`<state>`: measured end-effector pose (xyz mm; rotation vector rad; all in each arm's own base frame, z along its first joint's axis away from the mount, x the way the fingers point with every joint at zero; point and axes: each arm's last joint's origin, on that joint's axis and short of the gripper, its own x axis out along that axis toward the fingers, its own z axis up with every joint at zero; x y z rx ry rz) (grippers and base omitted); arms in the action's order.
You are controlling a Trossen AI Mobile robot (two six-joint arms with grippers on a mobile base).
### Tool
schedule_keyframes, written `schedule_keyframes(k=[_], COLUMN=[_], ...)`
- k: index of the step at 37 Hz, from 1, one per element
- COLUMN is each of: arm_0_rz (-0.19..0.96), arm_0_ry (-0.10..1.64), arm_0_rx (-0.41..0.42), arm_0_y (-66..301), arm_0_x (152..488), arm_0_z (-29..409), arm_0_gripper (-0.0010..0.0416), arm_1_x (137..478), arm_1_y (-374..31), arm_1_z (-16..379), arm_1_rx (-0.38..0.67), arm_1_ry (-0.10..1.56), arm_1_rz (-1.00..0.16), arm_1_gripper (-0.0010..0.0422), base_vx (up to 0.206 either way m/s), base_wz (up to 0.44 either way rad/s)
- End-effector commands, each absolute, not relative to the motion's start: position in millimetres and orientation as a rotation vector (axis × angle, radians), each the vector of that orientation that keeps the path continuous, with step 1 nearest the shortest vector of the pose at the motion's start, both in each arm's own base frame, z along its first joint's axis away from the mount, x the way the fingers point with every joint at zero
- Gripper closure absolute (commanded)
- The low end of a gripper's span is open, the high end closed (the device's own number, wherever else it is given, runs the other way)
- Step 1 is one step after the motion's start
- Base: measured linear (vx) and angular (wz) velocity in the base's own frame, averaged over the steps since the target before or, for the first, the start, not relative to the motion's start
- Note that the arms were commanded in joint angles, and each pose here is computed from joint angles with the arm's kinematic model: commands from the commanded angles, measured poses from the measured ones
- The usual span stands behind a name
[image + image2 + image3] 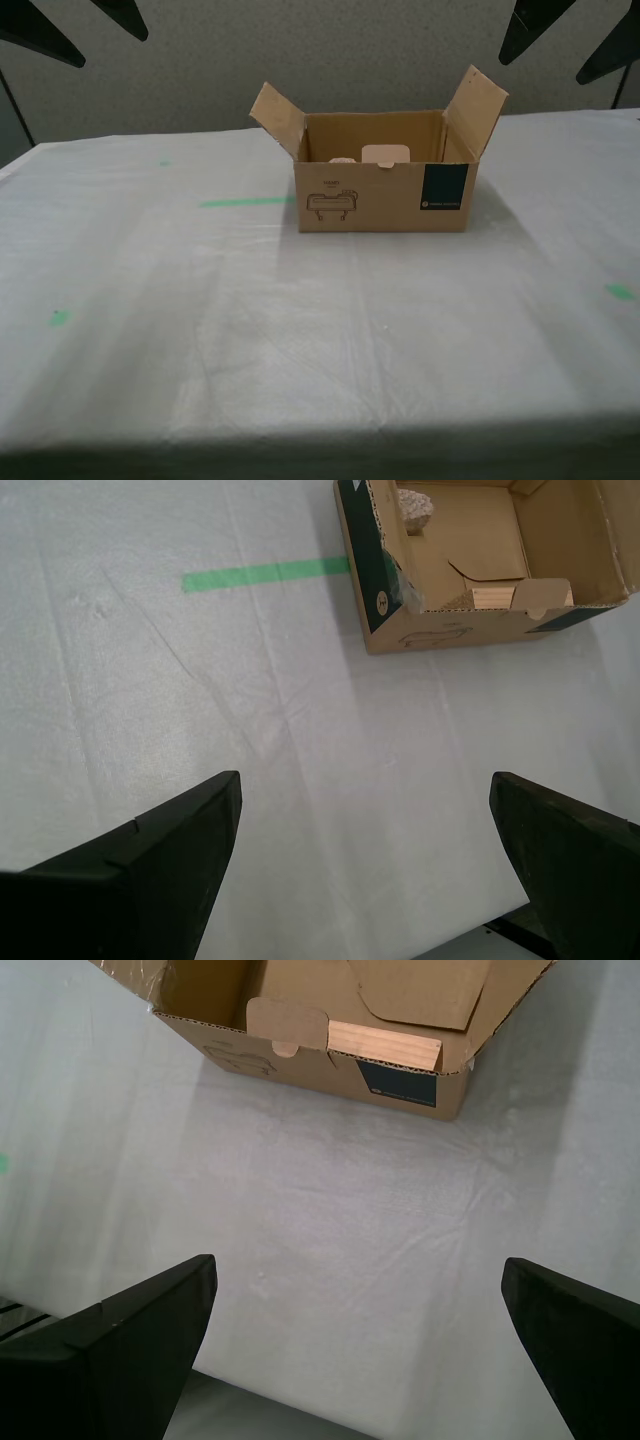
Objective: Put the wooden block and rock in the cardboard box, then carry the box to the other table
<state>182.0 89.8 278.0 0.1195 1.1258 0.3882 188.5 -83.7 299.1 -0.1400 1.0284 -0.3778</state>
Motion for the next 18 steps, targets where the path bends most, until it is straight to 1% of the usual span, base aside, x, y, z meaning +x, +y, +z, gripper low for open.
schedule_keyframes(k=[1,18], arm_0_rz=[0.39,0.39], arm_0_ry=[1.127,1.127], arm_0_rx=[0.122,0.122], arm_0_y=[90.1,90.1], arm_0_x=[182.0,182.0], arm_0_z=[278.0,278.0], arm_0_gripper=[0.0007,0.0007], arm_1_x=[188.5,188.4], arm_1_y=[-83.8,-83.7], arm_1_z=[299.2,299.2], arm_1_rx=[-0.141,-0.141], arm_1_ry=[1.028,1.028], arm_1_rz=[-0.379,-0.379], arm_1_gripper=[0.0073,0.0073], base_vx=[0.0,0.0], base_wz=[0.0,0.0])
